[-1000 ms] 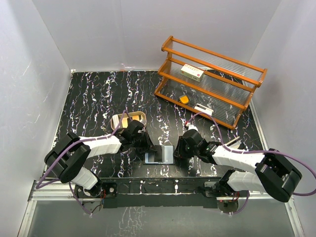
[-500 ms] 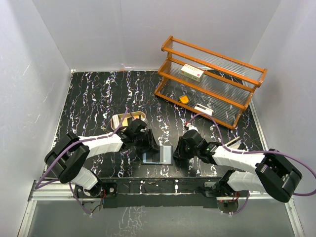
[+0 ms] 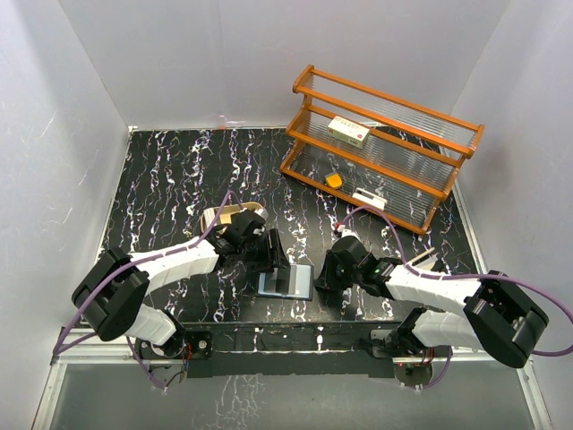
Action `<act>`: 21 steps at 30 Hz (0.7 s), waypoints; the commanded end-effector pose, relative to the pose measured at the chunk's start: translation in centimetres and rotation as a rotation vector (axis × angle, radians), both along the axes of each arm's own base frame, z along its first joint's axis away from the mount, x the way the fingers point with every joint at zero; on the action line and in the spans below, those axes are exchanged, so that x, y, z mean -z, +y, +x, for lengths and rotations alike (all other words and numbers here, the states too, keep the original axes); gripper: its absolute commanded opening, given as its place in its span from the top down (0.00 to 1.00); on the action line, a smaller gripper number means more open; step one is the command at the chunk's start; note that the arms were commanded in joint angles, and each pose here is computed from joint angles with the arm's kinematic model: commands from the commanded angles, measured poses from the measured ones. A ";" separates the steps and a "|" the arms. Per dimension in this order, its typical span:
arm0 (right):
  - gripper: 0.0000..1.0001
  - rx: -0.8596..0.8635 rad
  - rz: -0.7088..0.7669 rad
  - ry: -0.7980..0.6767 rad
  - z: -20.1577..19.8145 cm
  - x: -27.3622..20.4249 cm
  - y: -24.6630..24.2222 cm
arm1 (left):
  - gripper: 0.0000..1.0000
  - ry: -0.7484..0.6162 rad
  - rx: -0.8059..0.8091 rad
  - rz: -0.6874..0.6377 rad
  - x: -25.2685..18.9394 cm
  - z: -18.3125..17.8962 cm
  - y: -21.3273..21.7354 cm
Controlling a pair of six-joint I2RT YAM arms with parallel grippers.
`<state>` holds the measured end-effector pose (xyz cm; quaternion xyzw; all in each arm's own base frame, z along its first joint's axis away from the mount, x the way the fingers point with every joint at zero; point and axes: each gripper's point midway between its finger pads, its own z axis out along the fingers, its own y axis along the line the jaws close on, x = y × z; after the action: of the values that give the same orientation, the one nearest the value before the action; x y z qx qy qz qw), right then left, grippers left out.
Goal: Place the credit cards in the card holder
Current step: Insert the credit card into the card holder.
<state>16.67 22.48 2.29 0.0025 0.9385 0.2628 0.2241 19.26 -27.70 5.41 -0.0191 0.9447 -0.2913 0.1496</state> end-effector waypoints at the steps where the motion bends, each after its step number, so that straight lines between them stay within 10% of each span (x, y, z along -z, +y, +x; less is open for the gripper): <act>1: 0.87 -0.020 -0.013 0.034 -0.9 0.6 -0.2 | 0.45 0.028 0.018 -0.054 0.5 -1.1 -0.4; 21: 0.88 -0.024 -0.006 0.046 -1.3 1.4 -0.2 | 0.50 0.069 0.005 -0.160 0.9 -1.8 -2.5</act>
<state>16.42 22.81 2.24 0.0003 0.9374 0.2724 0.2172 17.76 -29.22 4.25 -0.0356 0.9294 -0.3462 0.1228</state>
